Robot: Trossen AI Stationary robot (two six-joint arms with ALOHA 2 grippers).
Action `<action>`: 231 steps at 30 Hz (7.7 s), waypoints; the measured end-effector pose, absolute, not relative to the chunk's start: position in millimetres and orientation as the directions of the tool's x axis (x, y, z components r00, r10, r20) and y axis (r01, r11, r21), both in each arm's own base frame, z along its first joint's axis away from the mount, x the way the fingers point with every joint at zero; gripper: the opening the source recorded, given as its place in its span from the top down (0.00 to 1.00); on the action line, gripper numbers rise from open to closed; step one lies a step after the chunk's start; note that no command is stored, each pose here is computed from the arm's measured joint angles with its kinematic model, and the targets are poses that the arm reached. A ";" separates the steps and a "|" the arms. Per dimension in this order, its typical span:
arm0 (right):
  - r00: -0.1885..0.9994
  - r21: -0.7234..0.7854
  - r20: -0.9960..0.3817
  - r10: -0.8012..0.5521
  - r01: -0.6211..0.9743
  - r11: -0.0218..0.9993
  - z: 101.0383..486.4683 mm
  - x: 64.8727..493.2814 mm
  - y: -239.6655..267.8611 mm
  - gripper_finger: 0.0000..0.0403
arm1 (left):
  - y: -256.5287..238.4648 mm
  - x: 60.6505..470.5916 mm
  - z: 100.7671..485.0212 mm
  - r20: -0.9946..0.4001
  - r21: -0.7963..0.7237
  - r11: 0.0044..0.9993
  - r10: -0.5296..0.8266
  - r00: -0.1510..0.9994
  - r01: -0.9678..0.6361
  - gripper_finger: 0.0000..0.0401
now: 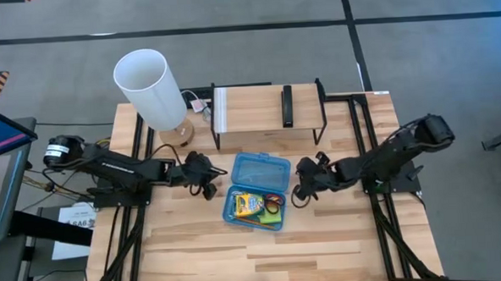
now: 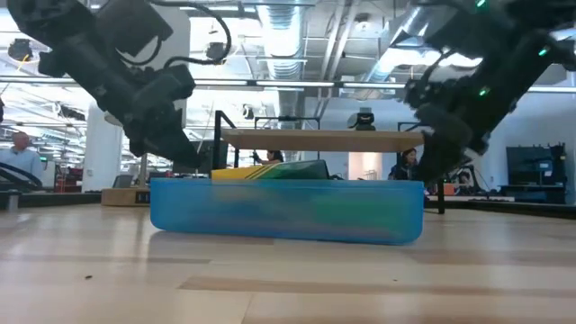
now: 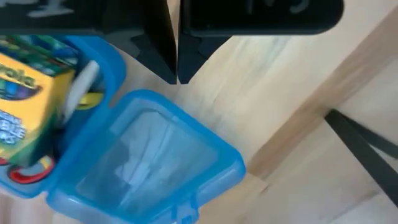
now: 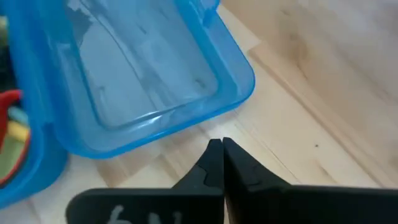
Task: Pack school essentials
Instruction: Close the blue supply box, then return to Home Position
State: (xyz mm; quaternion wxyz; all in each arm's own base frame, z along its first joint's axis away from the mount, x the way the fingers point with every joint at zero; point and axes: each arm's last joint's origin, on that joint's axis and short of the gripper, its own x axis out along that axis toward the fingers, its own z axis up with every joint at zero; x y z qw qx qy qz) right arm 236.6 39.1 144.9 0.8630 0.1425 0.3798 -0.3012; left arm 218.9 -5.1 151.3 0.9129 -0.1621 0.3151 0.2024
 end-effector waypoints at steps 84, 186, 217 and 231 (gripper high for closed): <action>0.839 0.255 -0.543 0.050 0.108 0.961 189.6 272.9 88.6 0.98 | -100.3 238.5 207.6 -0.370 -0.338 0.940 -0.182 0.911 0.051 1.00; 0.979 0.020 -0.181 0.100 -0.098 0.995 243.9 232.8 106.3 0.98 | -103.1 196.8 263.8 -0.085 -0.012 0.996 -0.093 0.992 0.093 1.00; 0.985 -0.085 0.086 -0.151 0.158 0.984 208.4 136.9 21.2 0.98 | -27.8 119.3 237.6 0.072 -0.002 1.000 0.026 0.997 -0.026 1.00; 0.953 -0.157 0.204 -0.223 0.256 0.954 194.6 113.5 2.1 0.98 | 3.0 107.1 195.2 0.121 -0.024 0.988 0.152 0.981 -0.150 1.00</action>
